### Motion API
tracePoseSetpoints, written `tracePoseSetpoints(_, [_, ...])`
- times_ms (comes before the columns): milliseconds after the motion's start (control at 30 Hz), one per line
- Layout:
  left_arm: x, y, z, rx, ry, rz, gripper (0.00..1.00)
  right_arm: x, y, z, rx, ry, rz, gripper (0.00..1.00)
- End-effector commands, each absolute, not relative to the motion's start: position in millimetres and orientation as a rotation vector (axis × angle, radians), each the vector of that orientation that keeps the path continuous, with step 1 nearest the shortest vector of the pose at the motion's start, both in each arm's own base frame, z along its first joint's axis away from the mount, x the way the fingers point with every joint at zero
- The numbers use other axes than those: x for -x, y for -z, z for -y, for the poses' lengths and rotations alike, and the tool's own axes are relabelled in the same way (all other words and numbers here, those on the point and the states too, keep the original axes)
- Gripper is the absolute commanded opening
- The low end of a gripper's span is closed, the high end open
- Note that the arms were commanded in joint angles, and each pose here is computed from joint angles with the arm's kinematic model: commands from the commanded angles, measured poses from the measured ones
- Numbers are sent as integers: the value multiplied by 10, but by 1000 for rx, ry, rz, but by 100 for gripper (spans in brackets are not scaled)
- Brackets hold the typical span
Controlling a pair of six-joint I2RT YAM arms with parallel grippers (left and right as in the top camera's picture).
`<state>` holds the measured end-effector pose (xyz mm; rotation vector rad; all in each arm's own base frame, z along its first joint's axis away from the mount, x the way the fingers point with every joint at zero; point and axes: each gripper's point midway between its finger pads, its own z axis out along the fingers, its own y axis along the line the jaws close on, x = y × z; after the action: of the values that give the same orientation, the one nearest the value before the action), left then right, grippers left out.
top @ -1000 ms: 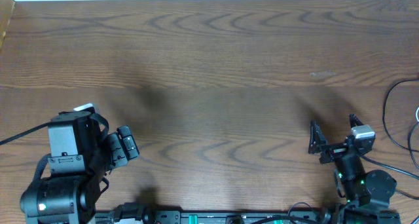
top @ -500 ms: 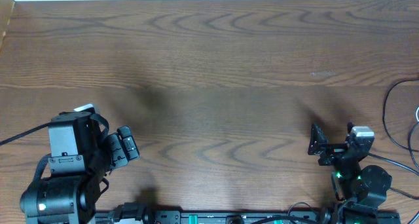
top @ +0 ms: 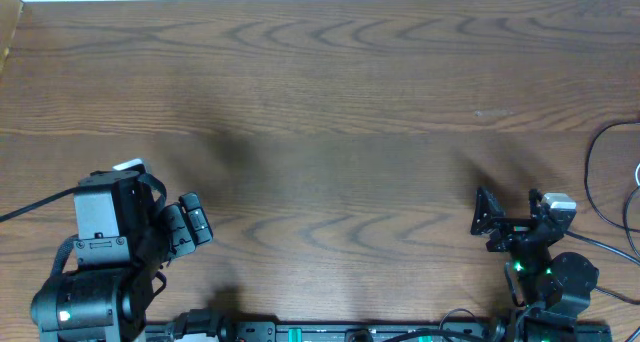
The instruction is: Untangle cables
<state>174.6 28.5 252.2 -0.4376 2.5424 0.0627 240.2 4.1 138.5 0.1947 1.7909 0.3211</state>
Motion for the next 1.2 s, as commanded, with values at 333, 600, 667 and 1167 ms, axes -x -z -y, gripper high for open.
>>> tracePoseSetpoints(333, [-1695,-2656,-266,410,-44,-2475,96,-2401,-1379,-24,-216,-321,-1788,99])
tracePoseSetpoints(600, [-1571,-2785,-260,387,-39,-2390,96,-2362,-1557,-279,-99,-389,-1723,99])
tracePoseSetpoints(667, [-1560,-2793,-259,386,-38,-2384,96,-2353,-1541,-333,-81,-406,-1731,99])
tracePoseSetpoints(1167, [-1678,-3010,-133,332,68,-2247,92,-2340,-1541,-416,-50,-432,-1736,99])
